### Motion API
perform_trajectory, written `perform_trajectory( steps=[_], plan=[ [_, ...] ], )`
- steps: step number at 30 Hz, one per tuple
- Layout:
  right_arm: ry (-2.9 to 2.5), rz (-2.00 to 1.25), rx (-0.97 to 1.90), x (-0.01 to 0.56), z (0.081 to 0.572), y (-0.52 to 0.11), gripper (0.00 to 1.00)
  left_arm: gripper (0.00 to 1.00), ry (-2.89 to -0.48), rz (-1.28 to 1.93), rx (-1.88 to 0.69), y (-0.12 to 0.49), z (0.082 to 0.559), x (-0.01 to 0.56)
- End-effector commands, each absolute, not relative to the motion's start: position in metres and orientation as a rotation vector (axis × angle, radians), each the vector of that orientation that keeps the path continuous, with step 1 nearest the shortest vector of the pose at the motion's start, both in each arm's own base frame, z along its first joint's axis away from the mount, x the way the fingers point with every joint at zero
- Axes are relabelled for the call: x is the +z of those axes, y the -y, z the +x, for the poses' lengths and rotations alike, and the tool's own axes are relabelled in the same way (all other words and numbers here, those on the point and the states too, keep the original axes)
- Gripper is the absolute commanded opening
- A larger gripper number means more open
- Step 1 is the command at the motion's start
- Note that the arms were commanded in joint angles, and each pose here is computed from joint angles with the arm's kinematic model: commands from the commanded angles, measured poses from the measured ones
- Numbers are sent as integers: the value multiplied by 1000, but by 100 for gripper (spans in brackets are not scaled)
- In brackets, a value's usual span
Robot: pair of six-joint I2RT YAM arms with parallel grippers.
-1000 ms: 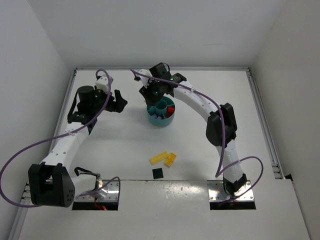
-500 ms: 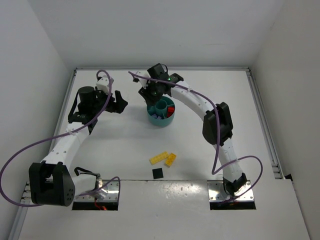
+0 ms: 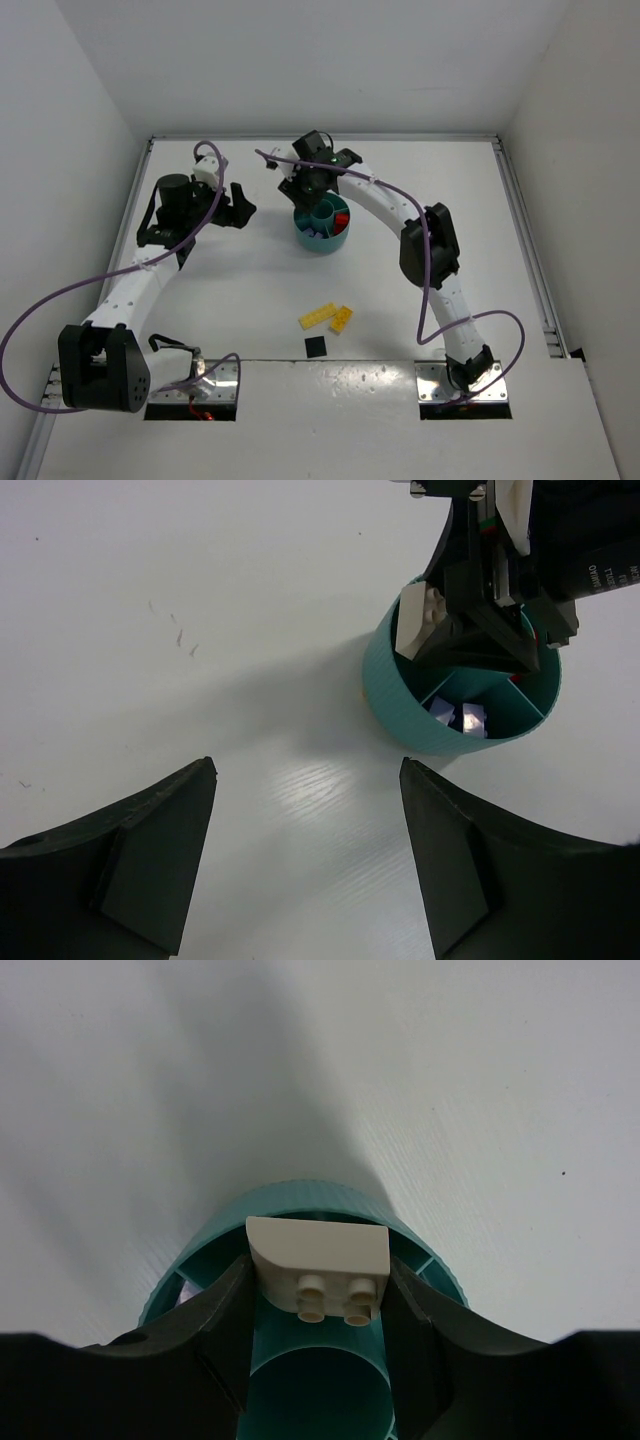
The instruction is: Sort the legos into containers by color
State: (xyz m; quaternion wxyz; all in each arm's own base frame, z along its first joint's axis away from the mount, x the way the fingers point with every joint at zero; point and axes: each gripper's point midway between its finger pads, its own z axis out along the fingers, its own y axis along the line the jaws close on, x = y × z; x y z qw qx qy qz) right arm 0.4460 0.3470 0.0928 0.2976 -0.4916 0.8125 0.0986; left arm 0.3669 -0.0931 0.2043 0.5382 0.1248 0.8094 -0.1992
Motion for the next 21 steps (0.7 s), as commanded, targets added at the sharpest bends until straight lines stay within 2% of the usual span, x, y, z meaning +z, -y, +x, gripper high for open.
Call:
perform_trajectory(
  steps=[1, 4, 15, 19, 21],
  plan=[
    [-2099, -1287, 246, 116, 454, -349, 47, 80, -1877, 305, -483, 95, 371, 215],
    [-2080, -1277, 248, 123, 455, -350, 56, 80, -1877, 305, -483, 95, 371, 215],
    [-2048, -1164, 293, 170, 454, -348, 59, 80, -1859, 352, -476, 96, 365, 215],
    [-2000, -1044, 301, 219, 448, -335, 59, 80, -1833, 617, -472, 124, 332, 206],
    [-2057, -986, 259, 212, 450, -311, 59, 79, -1791, 832, -474, 151, 310, 197]
  ],
)
